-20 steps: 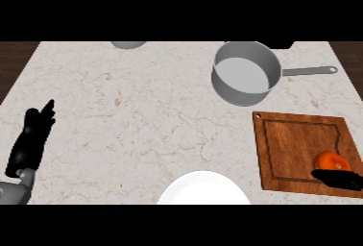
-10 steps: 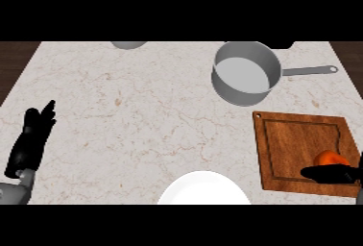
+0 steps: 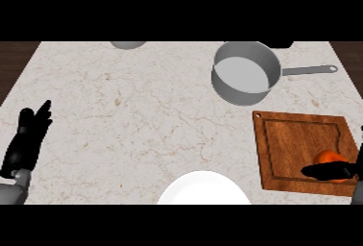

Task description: Pick the squash from the cutting board and place it in the pot

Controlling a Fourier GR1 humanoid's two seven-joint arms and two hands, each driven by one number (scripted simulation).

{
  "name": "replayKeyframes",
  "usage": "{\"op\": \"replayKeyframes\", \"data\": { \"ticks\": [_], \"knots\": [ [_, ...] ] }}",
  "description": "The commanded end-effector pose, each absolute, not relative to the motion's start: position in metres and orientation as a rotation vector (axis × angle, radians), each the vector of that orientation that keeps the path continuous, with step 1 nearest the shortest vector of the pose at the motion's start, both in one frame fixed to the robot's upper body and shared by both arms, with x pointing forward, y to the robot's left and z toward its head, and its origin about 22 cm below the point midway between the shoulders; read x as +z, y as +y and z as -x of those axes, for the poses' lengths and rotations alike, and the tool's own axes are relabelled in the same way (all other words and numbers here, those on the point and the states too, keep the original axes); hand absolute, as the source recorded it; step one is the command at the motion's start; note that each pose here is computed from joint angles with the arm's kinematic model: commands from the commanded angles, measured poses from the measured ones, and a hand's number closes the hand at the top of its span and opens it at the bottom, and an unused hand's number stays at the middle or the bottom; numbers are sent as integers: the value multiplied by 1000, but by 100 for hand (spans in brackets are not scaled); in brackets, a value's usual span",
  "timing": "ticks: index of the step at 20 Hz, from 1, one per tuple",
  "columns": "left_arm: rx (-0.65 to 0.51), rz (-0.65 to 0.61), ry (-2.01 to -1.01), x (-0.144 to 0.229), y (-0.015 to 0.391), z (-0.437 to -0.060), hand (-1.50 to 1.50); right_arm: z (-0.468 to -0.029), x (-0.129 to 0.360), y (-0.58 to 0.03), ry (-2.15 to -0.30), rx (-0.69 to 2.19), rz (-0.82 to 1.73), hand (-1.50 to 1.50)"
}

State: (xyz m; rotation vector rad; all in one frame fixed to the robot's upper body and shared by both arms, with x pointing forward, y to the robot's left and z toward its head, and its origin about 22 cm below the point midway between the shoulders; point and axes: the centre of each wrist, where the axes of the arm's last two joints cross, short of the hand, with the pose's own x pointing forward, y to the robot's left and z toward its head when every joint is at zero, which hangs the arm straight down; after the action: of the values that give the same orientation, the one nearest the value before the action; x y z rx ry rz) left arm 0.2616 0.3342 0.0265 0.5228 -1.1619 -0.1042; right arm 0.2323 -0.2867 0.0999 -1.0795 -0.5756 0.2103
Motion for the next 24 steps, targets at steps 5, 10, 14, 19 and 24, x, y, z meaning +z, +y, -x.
{"op": "replayKeyframes", "data": {
  "ticks": [5, 10, 14, 19, 24],
  "knots": [
    [-89, -530, -1178, 25, 326, -272, 0, -245, 85, -282, -399, 181, 1088, -150],
    [-94, -530, -1158, 21, 331, -274, 0, -239, 63, -296, -382, 222, 1110, -150],
    [-104, -508, -1156, 33, 336, -258, 0, -255, 68, -303, -337, 191, 1083, -150],
    [-118, -523, -1173, 31, 339, -262, 0, -250, 51, -324, -322, 184, 1044, -150],
    [-102, -525, -1150, 36, 322, -264, 0, -254, 18, -314, -314, 179, 1040, -150]
  ]
}}
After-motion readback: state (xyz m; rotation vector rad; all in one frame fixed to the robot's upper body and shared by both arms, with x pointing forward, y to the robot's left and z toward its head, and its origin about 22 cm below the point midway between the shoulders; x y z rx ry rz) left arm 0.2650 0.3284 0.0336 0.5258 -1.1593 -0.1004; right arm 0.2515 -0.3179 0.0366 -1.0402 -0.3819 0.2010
